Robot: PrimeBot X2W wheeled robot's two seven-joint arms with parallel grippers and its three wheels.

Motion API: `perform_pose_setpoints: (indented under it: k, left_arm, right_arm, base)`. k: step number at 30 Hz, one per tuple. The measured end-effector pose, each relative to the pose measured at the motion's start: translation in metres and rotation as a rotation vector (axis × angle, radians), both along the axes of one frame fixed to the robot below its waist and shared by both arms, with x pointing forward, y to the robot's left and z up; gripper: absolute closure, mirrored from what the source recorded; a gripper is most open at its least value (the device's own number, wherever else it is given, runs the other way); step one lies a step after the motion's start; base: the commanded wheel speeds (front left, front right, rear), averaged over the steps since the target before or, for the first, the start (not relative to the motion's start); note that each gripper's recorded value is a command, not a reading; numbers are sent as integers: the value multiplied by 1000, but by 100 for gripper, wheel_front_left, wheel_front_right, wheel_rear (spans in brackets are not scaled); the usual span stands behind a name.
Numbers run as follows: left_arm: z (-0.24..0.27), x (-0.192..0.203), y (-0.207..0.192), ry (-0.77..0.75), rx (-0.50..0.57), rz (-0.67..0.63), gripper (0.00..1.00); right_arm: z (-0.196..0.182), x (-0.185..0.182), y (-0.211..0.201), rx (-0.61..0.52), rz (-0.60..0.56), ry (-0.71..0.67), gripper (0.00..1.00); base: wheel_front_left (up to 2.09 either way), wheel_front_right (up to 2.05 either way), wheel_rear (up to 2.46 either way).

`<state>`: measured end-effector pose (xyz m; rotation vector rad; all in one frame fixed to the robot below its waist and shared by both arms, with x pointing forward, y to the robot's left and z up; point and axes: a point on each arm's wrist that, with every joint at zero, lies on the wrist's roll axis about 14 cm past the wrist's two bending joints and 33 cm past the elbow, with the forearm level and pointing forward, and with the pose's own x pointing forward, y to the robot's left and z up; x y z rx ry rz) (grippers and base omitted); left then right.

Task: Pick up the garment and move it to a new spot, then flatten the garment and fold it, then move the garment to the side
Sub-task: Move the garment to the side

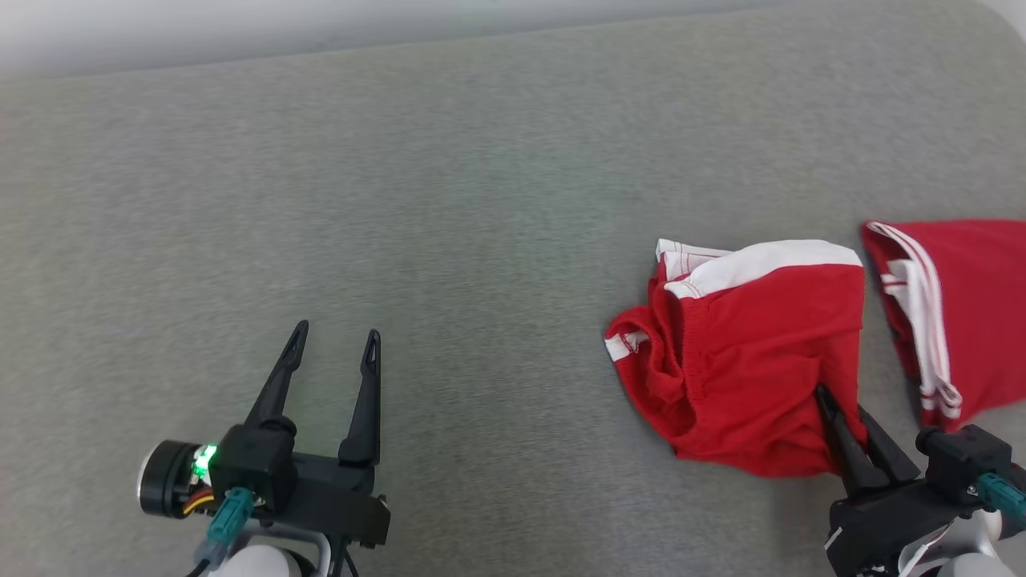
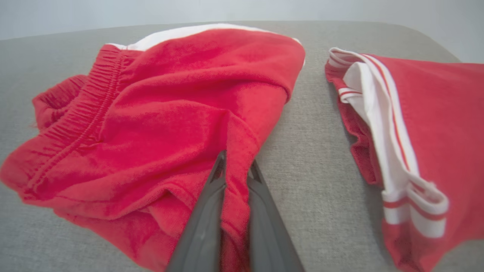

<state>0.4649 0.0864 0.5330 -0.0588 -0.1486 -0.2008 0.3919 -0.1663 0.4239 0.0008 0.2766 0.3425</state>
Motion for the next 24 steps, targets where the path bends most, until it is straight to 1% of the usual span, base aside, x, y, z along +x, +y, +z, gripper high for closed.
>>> perform_pose_setpoints:
  k: [2, 5, 9, 12, 14, 16, 17, 20, 22, 23, 24]
  left_arm:
    - [-1, 5, -13, 2, -2, -38, 0]
    - [-1, 13, -31, -3, -4, -88, 0]
    - [-6, 19, -50, 6, -7, -139, 0]
    - [-11, 22, -62, 16, -12, -170, 0]
    - [-15, 25, -70, 25, -14, -191, 0]
    - [-17, 27, -74, 27, -14, -203, 0]
    - [-18, 28, -76, 30, -13, -211, 0]
    - [-21, 31, -83, 33, -15, -230, 0]
    - [-23, 33, -86, 35, -15, -239, 0]
    - [-23, 34, -89, 35, -18, -244, 0]
    - [-23, 34, -90, 35, -19, -250, 0]
  right_arm:
    - [0, -5, -13, -30, -21, 0, 100]
    - [7, -8, -25, -83, -21, -31, 100]
    - [32, 1, -38, -158, -5, -132, 100]
    - [48, 5, -54, -213, -7, -181, 100]
    - [63, 10, -75, -280, -26, -214, 100]
    - [74, 16, -92, -310, -52, -232, 100]
    - [77, 17, -102, -334, -61, -234, 100]
    - [76, 23, -130, -342, -124, -206, 100]
    - [64, 25, -142, -344, -140, -157, 100]
    - [57, 27, -146, -322, -159, -131, 100]
    - [49, 28, -153, -339, -165, -97, 100]
  base:
    - [0, 0, 0]
    - [0, 0, 0]
    - [0, 0, 0]
    - [0, 0, 0]
    - [0, 0, 0]
    - [0, 0, 0]
    - [0, 0, 0]
    - [0, 0, 0]
    - [0, 0, 0]
    - [0, 0, 0]
    - [0, 0, 0]
